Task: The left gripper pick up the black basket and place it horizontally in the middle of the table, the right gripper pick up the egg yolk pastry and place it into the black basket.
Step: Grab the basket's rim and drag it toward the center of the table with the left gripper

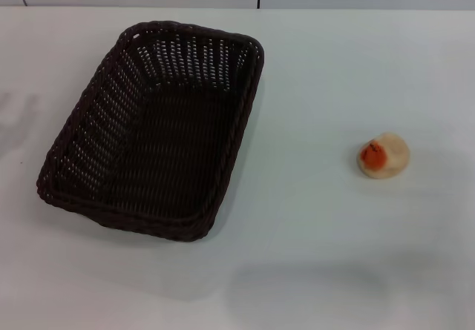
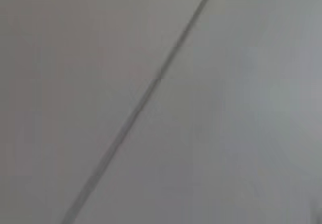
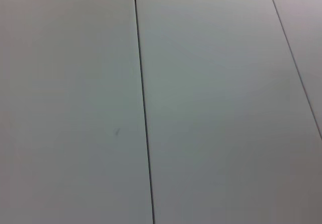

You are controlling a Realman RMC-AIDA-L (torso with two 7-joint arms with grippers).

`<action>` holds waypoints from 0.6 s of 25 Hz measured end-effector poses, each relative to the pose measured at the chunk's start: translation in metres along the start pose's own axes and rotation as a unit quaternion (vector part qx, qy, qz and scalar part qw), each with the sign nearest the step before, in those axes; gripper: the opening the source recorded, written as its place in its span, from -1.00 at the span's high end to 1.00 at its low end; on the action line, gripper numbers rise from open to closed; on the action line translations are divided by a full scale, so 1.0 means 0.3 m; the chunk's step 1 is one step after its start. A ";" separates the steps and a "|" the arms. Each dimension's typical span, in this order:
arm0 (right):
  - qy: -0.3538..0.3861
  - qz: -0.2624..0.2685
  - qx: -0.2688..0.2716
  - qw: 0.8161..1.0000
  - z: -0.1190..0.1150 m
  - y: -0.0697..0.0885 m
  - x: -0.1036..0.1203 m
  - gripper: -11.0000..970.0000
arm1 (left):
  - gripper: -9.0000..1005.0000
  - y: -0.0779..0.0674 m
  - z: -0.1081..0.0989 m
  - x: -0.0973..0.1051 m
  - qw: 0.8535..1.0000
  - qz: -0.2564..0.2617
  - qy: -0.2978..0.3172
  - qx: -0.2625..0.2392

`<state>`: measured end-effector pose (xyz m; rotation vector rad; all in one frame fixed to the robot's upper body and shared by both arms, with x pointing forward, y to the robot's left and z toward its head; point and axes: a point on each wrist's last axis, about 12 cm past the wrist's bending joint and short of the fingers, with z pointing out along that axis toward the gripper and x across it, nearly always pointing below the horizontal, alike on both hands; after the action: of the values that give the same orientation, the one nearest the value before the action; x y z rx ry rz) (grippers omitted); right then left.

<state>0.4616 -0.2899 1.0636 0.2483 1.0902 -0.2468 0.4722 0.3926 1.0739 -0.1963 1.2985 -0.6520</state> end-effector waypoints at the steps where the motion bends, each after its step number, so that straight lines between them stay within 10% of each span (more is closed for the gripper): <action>1: 0.000 0.000 0.000 1.000 0.000 0.000 0.000 0.00 | -0.08 -0.001 0.026 -0.019 0.999 -0.021 0.026 0.013; 15: -0.007 0.002 0.000 1.000 0.006 0.005 -0.005 0.00 | -0.04 -0.109 0.292 -0.190 0.957 -0.082 0.277 0.027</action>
<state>0.4629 -0.2890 1.0657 0.2485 1.0763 -0.2439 0.5362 0.3783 1.1617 -0.0770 1.8133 -0.9247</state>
